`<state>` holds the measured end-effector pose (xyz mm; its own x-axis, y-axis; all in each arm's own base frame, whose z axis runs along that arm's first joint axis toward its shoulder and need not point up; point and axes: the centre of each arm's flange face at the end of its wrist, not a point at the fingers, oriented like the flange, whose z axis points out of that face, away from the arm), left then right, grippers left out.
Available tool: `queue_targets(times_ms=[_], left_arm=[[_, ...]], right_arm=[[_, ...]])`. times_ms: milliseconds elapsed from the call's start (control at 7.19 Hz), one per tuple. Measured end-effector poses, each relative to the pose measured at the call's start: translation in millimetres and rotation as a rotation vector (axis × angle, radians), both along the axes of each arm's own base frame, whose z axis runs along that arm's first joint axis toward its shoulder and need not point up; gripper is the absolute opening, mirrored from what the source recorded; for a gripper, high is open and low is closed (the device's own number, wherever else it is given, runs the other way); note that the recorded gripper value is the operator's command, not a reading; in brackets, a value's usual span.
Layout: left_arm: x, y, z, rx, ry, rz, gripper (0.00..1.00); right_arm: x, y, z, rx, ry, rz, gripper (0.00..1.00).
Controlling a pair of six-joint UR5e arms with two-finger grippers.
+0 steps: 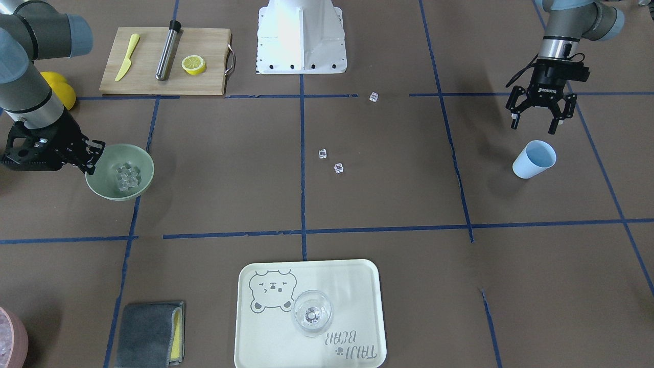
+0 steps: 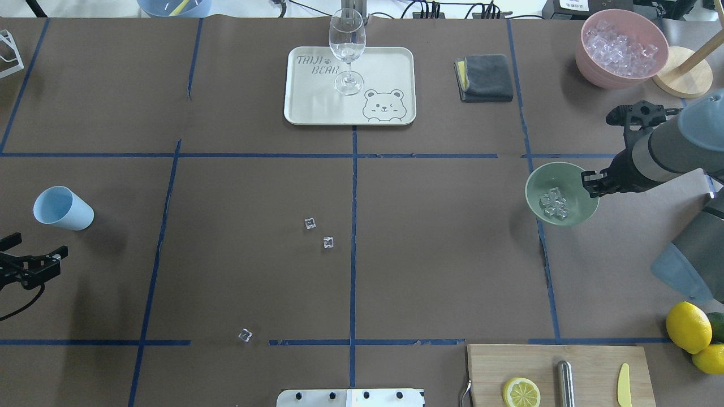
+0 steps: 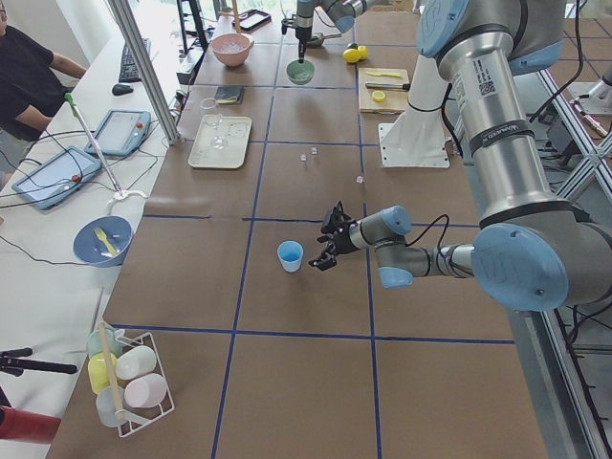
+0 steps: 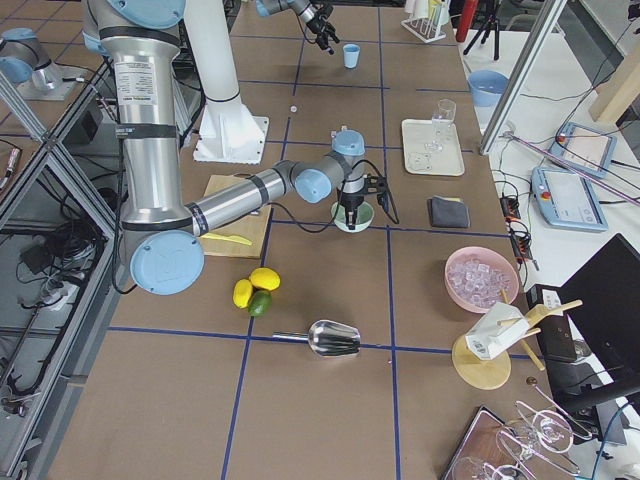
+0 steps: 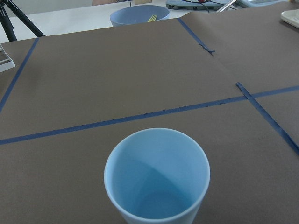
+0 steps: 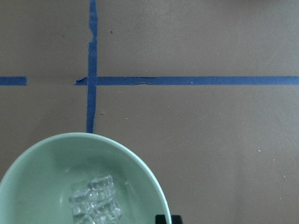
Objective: Pour ice into bowl
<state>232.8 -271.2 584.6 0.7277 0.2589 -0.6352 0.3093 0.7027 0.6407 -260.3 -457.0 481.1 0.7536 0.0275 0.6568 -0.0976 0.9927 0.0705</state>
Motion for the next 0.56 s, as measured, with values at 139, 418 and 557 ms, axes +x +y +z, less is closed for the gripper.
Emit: queue_targets(times_ms=[139,418,557], left_arm=[[-2.8,1.8,-6.6,-0.01,-0.007,0.015,1.0],[-4.5,1.7,-7.8,-0.017,-0.016,0.018,1.0],[-4.5,1.6,-8.4,-0.016,-0.018,0.021,1.0]], right_arm=[[13.9,2.1,18.4,-0.001,-0.005,0.004,0.0],[61.1,10.9,56.7,-0.009,0.005,-0.027,0.0],[78.0,18.6,75.6,-0.008,0.023,-0.055,0.56]])
